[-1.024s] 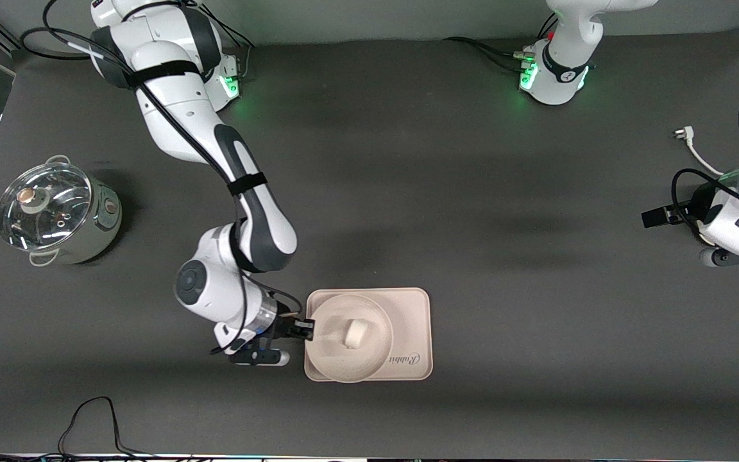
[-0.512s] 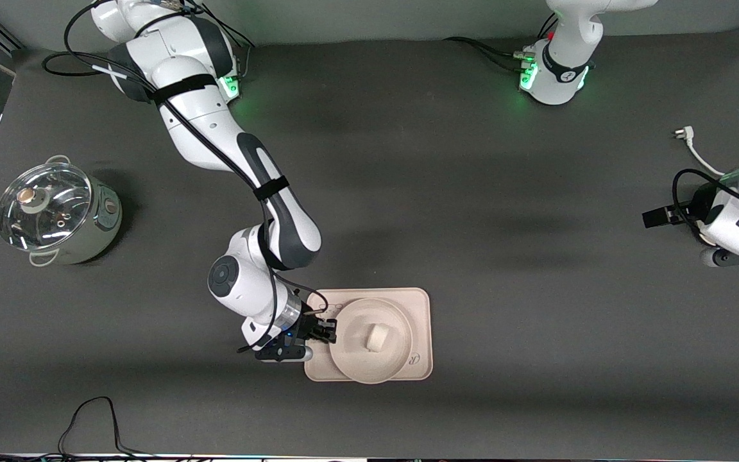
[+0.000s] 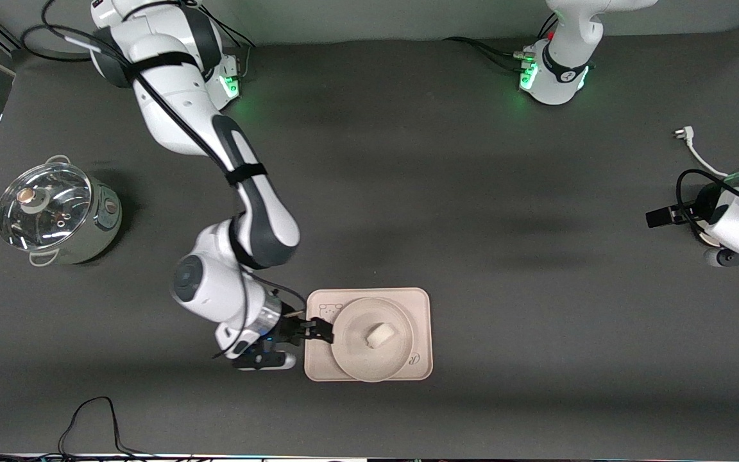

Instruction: Place bun in plate and plate on tray

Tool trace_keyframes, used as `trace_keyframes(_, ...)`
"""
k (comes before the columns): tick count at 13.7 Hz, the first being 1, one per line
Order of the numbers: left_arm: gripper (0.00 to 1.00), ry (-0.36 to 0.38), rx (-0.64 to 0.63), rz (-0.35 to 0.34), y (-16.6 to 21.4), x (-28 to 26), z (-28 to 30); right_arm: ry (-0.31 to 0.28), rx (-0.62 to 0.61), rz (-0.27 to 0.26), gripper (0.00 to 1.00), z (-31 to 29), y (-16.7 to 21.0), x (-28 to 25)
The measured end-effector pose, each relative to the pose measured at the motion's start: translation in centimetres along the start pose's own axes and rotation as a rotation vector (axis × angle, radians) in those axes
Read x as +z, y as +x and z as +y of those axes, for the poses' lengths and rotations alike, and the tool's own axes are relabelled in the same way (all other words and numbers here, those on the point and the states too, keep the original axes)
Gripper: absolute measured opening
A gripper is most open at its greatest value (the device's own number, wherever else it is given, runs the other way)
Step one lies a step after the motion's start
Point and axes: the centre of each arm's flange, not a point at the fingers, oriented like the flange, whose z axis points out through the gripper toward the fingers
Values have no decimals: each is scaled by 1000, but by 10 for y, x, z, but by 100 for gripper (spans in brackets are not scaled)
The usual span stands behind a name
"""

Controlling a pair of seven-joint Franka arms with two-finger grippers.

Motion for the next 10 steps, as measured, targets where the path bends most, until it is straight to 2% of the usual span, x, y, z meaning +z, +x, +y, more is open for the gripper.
trace_keyframes(3,100,0,2,0,0,0,1,-77,-48,-79,100,48,14,-106)
trace_keyframes(7,100,0,-24,4,-3,-2,20,-202,-54,-178,100,109,-2,-227)
trace_keyframes(10,100,15,-79,12,-15,-4,81,-284,-45,-199,100,134,-28,-286)
